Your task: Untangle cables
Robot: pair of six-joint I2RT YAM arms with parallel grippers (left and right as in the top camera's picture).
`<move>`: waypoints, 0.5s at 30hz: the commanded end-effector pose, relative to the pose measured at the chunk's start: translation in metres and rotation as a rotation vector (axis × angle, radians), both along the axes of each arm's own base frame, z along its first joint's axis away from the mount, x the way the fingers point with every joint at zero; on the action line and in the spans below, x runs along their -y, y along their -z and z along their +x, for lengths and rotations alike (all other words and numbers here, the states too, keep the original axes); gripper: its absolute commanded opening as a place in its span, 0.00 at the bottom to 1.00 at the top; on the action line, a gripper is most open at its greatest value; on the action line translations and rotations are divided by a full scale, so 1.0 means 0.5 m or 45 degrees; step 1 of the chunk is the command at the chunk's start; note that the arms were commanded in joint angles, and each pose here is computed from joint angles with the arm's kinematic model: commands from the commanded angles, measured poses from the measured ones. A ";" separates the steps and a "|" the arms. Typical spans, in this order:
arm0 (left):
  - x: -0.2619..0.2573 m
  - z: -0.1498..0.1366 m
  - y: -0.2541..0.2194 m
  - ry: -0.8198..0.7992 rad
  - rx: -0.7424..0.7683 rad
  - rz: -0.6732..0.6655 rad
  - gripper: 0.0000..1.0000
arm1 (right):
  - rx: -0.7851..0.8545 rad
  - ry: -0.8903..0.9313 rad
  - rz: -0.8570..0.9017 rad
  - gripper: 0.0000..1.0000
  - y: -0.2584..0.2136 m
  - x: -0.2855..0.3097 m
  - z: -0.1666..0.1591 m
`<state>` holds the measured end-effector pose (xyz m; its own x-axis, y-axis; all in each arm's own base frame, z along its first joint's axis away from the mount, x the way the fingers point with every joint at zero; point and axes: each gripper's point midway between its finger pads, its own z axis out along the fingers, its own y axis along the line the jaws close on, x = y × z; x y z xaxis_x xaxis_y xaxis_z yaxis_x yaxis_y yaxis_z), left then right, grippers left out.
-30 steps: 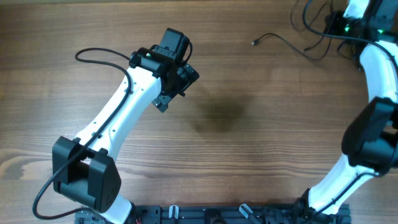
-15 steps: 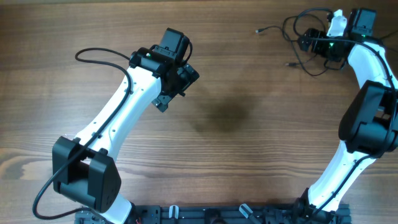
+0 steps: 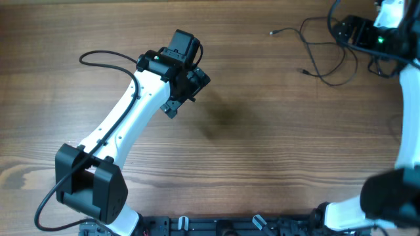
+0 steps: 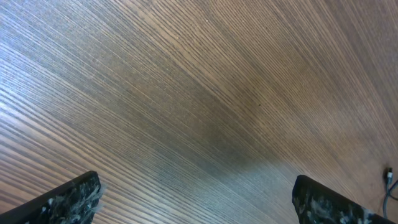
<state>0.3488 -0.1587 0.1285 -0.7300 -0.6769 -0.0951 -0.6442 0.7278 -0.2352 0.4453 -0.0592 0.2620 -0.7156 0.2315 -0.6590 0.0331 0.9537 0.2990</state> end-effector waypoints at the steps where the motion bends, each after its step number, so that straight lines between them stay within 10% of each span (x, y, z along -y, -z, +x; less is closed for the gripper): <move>1: 0.002 -0.001 0.006 0.022 -0.010 0.006 1.00 | -0.053 0.348 -0.229 1.00 -0.038 0.091 -0.062; 5: 0.002 -0.001 0.006 0.022 -0.010 0.005 1.00 | -0.255 0.589 -0.346 1.00 -0.009 0.146 -0.143; 15: 0.002 -0.001 0.006 0.022 -0.010 0.005 1.00 | 0.032 0.125 -0.082 1.00 -0.155 -0.030 -0.229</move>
<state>0.3488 -0.1588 0.1285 -0.7301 -0.6766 -0.0956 -0.6439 0.7280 -0.2354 0.3642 -0.0752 0.2947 -0.7231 0.3161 -0.6142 0.2545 0.9485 0.1886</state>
